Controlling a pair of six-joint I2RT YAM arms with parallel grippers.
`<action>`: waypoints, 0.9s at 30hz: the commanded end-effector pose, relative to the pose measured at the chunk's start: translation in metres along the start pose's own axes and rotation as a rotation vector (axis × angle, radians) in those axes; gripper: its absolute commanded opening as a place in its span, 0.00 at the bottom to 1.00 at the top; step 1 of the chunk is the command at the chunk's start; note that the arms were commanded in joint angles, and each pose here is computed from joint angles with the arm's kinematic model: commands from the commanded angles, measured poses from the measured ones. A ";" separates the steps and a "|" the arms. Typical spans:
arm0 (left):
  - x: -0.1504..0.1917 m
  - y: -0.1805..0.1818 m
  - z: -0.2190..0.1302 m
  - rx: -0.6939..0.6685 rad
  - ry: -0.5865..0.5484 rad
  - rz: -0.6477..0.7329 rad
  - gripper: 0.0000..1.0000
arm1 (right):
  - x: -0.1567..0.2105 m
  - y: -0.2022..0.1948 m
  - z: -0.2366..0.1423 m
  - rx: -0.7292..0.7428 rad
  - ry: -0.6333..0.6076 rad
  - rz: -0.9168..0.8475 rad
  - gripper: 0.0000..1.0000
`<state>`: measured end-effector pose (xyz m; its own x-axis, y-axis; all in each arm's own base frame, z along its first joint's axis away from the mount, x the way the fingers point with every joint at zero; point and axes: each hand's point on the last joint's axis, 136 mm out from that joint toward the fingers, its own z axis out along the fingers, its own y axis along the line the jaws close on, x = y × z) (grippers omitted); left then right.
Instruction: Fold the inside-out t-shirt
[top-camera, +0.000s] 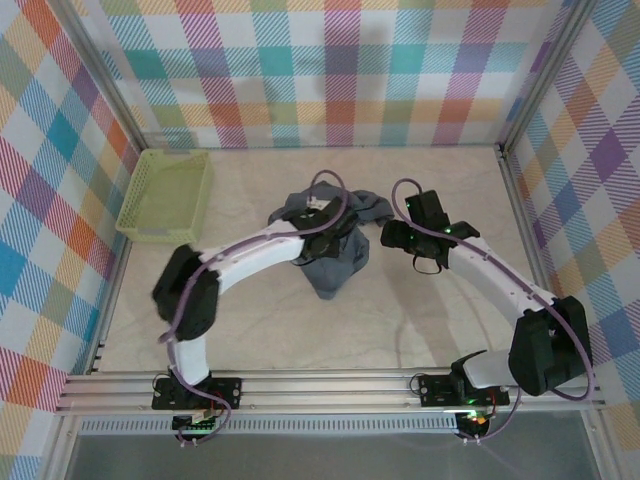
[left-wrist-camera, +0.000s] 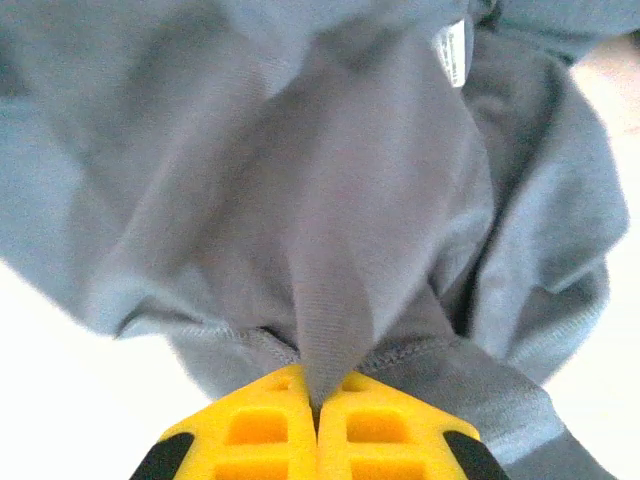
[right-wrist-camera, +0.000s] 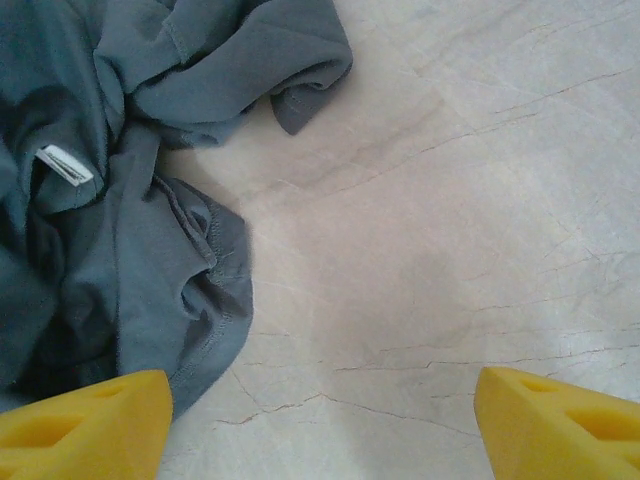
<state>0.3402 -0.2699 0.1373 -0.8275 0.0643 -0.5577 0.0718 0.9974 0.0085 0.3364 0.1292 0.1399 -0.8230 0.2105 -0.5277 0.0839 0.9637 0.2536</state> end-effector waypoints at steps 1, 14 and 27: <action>0.000 0.030 -0.041 0.016 -0.090 -0.041 0.00 | -0.010 0.015 0.009 -0.034 0.014 -0.035 0.78; 0.056 0.154 -0.068 -0.107 -0.136 -0.299 0.00 | -0.049 0.046 0.084 -0.013 0.075 -0.152 0.74; 0.046 0.172 -0.059 -0.141 -0.125 -0.311 0.00 | -0.051 0.093 0.148 -0.142 0.228 -0.155 0.62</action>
<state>0.2780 -0.0947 0.1604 -0.7253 -0.2515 -0.6409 -0.2640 0.9613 -0.0785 0.4700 0.2111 0.0756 -0.9026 0.0400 -0.4286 -0.0742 0.9663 0.2464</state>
